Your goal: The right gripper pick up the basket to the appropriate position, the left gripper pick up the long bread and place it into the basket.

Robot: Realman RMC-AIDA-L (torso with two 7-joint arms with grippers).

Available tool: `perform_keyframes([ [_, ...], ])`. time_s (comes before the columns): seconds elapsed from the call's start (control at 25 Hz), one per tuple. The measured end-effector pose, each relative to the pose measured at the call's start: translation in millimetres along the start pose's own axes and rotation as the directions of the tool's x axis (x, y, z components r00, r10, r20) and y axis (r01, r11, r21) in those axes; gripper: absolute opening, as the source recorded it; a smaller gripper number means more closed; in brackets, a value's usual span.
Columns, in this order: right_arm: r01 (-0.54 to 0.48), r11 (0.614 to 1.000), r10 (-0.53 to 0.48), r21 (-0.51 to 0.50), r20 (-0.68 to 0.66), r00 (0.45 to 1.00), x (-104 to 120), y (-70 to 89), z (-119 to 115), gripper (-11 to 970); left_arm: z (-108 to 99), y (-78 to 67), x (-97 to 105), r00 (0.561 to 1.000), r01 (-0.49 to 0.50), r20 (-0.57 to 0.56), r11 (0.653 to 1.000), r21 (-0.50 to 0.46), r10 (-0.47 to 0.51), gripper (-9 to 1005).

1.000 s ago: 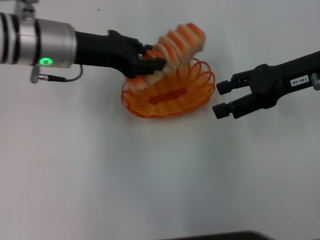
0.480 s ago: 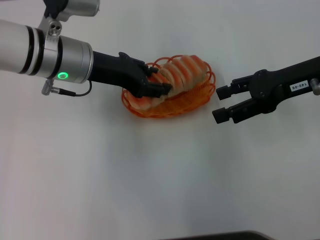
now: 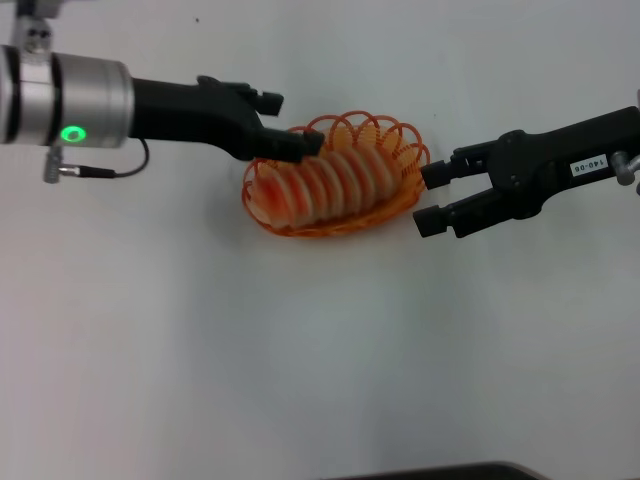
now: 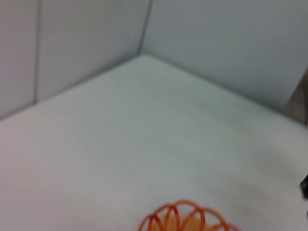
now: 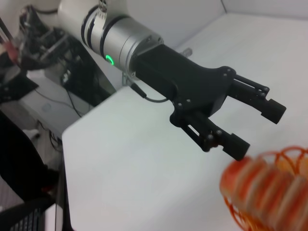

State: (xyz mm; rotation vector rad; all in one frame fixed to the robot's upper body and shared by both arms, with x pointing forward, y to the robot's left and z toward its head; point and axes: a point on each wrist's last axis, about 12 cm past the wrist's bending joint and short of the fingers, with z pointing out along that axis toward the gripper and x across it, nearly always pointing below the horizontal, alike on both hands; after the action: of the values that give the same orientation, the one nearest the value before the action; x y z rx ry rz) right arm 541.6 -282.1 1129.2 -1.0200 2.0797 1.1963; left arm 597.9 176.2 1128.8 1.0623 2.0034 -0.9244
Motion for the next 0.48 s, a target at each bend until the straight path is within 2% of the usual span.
perform_keyframes([
  [0.2, 0.031, 1.000, -0.030, -0.005, 0.040, 0.999, 2, 1.1, 5, 941, -47, 5.8, 14, 0.991, 0.075, 0.114, 0.997, 0.001, -0.075, 822],
  [0.36, 0.030, 0.999, -0.030, 0.012, 0.040, 0.999, 6, -0.6, 5, 941, -89, 6.0, 47, 0.978, 0.154, 0.144, 0.988, 0.003, -0.153, 845],
  [0.44, 0.034, 0.999, -0.036, 0.031, 0.047, 0.998, 9, -2.2, 3, 941, -115, 1.9, 71, 0.972, 0.200, 0.125, 0.980, 0.016, -0.200, 841],
  [0.48, 0.036, 0.998, -0.038, 0.045, 0.051, 0.998, 10, -3.6, 2, 941, -120, 0.6, 76, 0.970, 0.212, 0.120, 0.977, 0.018, -0.212, 839],
])
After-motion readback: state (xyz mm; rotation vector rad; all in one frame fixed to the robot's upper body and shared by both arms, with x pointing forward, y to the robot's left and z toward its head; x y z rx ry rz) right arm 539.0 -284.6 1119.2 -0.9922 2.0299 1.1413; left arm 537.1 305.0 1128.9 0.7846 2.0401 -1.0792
